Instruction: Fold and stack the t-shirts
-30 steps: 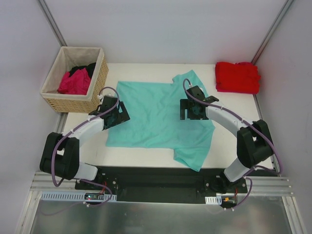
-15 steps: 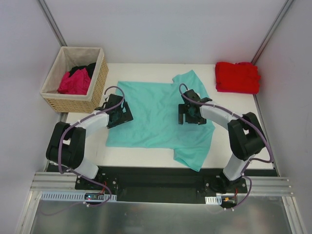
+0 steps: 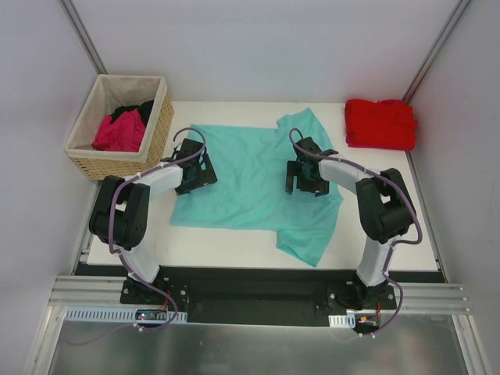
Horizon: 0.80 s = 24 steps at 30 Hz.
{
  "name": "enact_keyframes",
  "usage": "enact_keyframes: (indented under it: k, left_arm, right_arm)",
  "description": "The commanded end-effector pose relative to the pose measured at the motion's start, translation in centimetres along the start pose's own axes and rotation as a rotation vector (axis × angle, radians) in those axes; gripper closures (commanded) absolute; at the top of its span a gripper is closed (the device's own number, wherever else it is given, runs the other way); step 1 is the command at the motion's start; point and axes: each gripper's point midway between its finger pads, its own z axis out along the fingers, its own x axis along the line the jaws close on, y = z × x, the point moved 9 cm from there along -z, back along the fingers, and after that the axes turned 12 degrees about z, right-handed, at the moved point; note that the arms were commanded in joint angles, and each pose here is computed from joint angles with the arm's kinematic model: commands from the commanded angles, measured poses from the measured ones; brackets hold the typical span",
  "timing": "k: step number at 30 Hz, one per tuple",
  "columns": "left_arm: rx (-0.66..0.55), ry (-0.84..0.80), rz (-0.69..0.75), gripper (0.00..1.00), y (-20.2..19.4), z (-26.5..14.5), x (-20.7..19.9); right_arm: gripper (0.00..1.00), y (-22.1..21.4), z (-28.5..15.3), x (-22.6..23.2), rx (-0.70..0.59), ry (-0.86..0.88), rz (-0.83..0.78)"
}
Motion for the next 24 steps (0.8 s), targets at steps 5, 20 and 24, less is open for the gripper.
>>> enact_keyframes:
  k: [5, 20, 24]
  left_arm:
    - [0.045, 0.026, -0.003, 0.01, 1.6, 1.3, 0.2]
    - [-0.011, 0.026, -0.037, 0.01, 8.0, 2.7, 0.6]
    - [-0.043, -0.021, -0.038, 0.01, 9.2, 1.5, 0.0]
  right_arm:
    - [0.04, 2.1, 1.4, 1.4, 0.052, 0.042, 0.035]
    - [0.03, 7.7, 2.7, 0.3, 0.039, 0.036, 0.113]
    - [0.04, 9.0, 0.9, 0.0, -0.03, 0.032, 0.103]
